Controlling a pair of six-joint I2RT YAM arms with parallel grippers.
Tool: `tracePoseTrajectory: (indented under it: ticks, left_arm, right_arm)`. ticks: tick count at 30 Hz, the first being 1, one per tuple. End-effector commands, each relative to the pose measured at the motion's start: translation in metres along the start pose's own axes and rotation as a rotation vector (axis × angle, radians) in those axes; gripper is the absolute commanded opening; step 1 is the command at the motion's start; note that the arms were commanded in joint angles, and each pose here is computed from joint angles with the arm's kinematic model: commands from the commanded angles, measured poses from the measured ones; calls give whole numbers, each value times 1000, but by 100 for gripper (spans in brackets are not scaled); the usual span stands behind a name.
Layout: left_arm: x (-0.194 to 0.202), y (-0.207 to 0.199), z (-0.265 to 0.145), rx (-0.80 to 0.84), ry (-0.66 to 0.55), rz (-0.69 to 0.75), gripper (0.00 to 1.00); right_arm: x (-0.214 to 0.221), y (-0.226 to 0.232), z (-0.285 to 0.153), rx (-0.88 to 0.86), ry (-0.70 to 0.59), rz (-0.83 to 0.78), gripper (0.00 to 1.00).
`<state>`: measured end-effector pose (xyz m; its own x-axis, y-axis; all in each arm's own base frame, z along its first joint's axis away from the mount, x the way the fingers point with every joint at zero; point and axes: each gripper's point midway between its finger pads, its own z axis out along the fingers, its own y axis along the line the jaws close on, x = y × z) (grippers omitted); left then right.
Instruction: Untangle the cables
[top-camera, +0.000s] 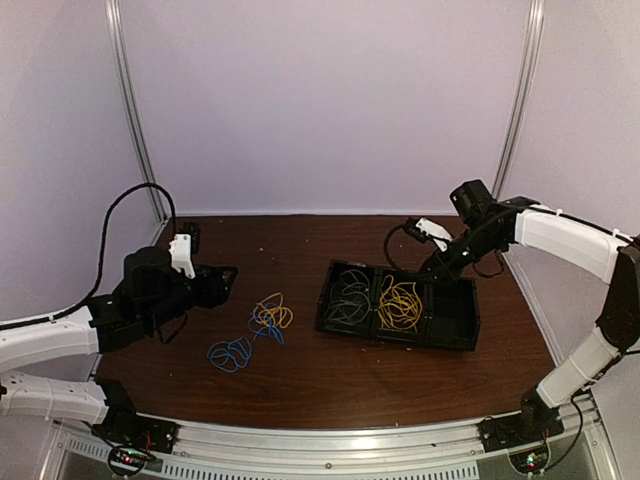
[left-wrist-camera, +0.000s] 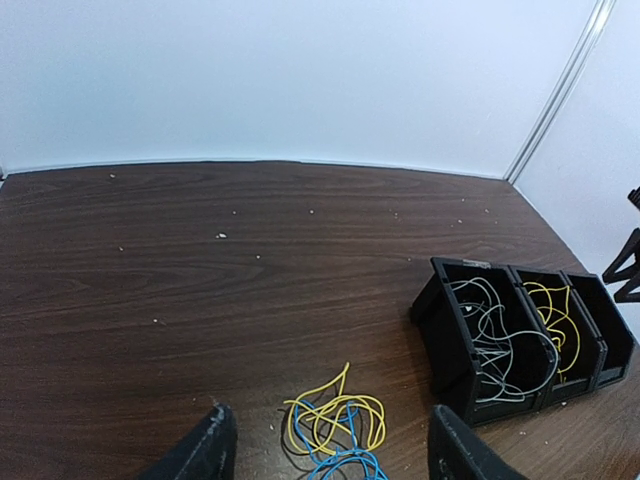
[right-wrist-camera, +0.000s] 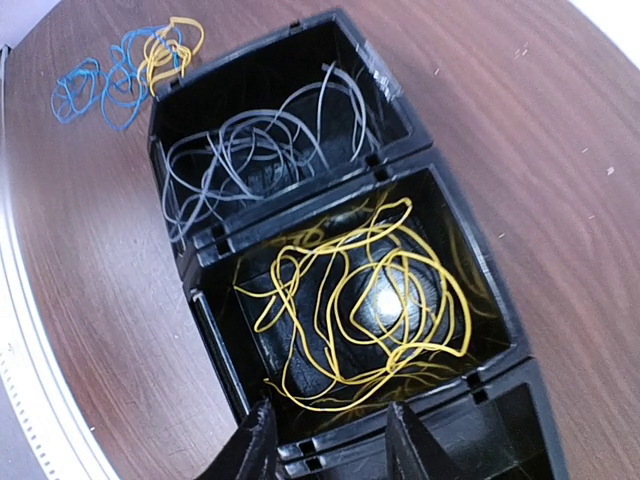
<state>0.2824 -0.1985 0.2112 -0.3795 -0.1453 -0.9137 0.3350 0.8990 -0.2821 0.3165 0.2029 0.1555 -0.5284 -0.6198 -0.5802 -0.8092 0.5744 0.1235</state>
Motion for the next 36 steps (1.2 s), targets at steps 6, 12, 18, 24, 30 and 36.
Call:
tracePoseTrajectory:
  ticks: [6, 12, 18, 24, 30, 36]
  left_arm:
    - [6, -5, 6, 26, 27, -11, 67]
    - [29, -5, 11, 29, 118, -29, 66]
    - [41, -7, 10, 46, 163, -64, 66]
    - [47, -4, 6, 49, 170, -91, 67]
    - [53, -1, 6, 29, 189, -112, 69]
    - [53, 2, 6, 16, 185, -115, 69]
  right_arm:
    - [-72, 19, -27, 15, -131, -114, 40]
    - [-129, 57, 20, -57, -164, -245, 39]
    - [-164, 80, 91, -131, -131, -306, 37]
    - [-182, 97, 147, -144, -107, -349, 41]
    - [-179, 109, 191, -156, -79, -386, 47]
    - [-171, 113, 226, -164, -62, -389, 47]
